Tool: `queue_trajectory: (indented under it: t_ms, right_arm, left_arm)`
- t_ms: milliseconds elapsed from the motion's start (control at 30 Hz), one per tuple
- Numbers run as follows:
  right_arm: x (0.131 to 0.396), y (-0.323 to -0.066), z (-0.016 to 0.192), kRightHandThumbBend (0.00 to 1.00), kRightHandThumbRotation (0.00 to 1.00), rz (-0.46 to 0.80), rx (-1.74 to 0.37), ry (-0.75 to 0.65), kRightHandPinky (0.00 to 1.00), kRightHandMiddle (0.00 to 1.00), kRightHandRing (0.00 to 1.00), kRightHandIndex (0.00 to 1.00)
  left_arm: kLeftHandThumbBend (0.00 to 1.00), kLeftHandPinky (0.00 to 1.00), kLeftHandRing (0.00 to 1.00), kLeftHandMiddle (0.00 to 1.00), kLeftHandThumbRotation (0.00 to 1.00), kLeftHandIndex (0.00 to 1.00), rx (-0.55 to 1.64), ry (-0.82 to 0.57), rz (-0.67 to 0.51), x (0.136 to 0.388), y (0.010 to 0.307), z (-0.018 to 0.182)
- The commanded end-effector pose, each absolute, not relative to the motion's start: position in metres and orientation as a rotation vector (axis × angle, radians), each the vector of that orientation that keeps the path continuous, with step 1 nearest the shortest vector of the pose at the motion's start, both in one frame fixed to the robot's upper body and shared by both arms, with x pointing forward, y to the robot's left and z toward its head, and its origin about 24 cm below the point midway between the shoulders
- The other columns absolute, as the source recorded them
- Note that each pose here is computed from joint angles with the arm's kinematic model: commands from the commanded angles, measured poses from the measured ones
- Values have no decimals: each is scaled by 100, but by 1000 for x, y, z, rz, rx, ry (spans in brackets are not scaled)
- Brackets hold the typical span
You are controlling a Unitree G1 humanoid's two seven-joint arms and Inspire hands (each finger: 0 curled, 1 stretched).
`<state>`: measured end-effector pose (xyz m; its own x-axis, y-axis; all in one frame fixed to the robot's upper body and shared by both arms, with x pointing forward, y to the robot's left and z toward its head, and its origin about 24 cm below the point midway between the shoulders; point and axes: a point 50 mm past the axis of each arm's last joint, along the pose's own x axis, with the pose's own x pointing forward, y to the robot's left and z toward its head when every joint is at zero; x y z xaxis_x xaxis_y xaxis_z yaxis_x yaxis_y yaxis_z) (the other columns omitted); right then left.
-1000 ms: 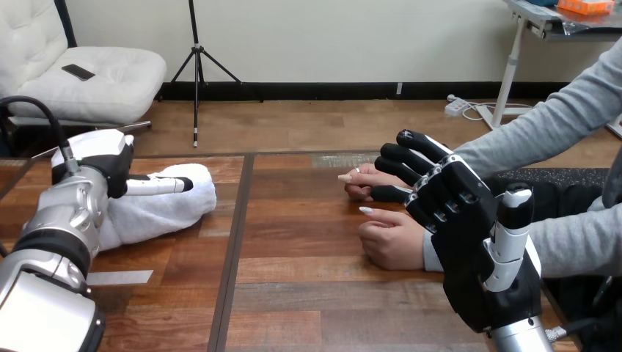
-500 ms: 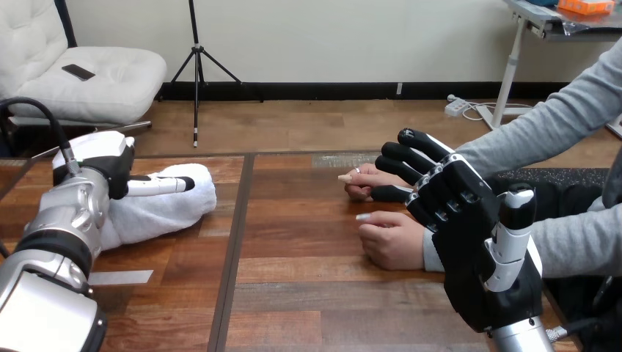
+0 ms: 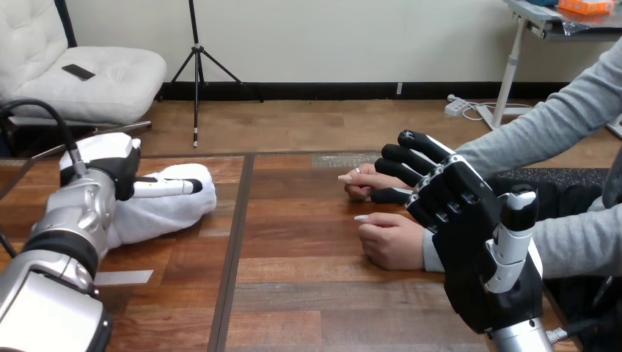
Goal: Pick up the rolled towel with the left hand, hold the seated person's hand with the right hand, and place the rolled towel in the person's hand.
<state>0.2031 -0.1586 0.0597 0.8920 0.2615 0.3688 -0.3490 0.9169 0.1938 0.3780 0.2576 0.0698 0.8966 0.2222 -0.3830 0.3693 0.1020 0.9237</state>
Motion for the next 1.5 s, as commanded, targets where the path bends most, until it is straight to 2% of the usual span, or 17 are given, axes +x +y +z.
queue_trajectory:
  t_ms: [0, 300, 933, 1467]
  right_arm:
    - [204, -156, 76, 91, 100, 325, 274, -439, 65, 78, 78, 78]
    - [201, -157, 76, 91, 100, 322, 282, -443, 64, 78, 78, 78]
    - [195, -158, 80, 89, 100, 327, 306, -457, 61, 78, 77, 78]
    - [193, -159, 82, 89, 100, 336, 318, -477, 62, 79, 79, 78]
  left_arm:
    - [94, 100, 100, 100, 94, 100, 1507, 412, -117, 390, 241, 86]
    - [93, 100, 100, 100, 91, 100, 1507, 401, -134, 391, 234, 85]
    - [99, 100, 100, 100, 91, 100, 1518, 408, -181, 392, 224, 80]
    - [100, 100, 100, 100, 91, 100, 1497, 396, -203, 391, 219, 76]
